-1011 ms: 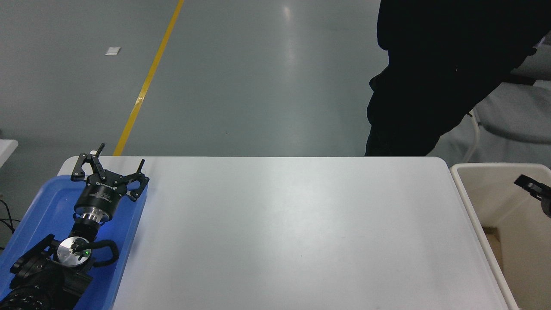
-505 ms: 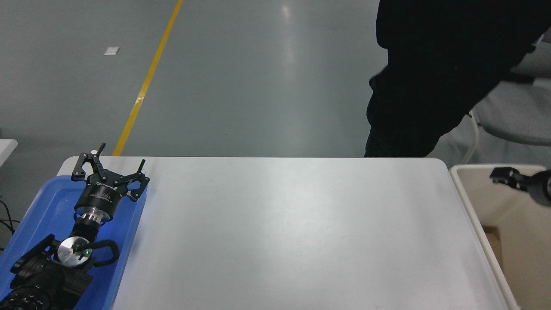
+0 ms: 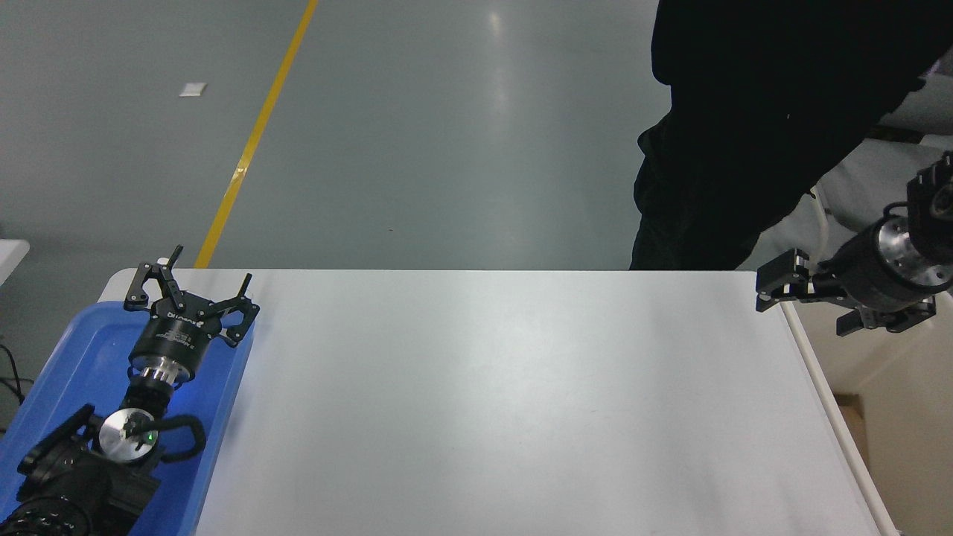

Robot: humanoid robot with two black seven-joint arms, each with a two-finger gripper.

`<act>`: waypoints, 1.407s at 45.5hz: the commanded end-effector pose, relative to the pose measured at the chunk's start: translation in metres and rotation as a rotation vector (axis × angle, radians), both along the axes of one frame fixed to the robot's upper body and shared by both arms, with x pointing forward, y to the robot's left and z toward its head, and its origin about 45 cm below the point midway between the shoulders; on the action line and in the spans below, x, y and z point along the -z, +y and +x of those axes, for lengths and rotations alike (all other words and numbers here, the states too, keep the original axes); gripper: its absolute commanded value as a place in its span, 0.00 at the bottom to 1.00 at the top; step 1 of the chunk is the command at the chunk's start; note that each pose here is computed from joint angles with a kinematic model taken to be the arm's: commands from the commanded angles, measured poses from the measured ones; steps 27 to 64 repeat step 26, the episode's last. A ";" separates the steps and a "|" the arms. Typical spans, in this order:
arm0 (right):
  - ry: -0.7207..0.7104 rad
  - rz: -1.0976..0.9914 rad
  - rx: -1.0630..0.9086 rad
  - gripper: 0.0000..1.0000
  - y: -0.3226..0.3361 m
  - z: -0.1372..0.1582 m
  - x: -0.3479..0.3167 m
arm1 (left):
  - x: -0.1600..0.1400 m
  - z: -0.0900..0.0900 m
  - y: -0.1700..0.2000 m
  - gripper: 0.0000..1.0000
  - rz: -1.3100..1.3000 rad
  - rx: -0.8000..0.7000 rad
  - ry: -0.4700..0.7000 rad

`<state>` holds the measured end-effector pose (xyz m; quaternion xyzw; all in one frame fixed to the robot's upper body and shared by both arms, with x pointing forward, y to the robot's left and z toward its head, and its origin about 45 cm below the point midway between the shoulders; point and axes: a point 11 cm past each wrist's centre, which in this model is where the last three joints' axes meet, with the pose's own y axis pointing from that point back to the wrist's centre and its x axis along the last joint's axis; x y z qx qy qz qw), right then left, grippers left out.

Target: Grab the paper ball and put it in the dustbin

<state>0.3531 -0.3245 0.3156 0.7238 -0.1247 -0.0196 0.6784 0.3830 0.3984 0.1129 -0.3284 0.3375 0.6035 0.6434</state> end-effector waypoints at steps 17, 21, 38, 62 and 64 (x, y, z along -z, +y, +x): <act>0.123 0.002 -0.150 1.00 0.059 -0.008 -0.017 | 0.000 0.000 0.000 0.99 0.001 0.001 -0.001; 0.115 0.004 -0.157 1.00 0.062 -0.006 -0.019 | 0.000 0.000 0.000 0.99 0.001 0.001 -0.001; 0.105 0.016 -0.167 1.00 0.067 -0.005 -0.021 | 0.000 0.000 0.000 0.99 0.001 0.001 -0.001; 0.105 0.016 -0.167 1.00 0.067 -0.005 -0.021 | 0.000 0.000 0.000 0.99 0.001 0.001 -0.001; 0.105 0.016 -0.167 1.00 0.067 -0.005 -0.021 | 0.000 0.000 0.000 0.99 0.001 0.001 -0.001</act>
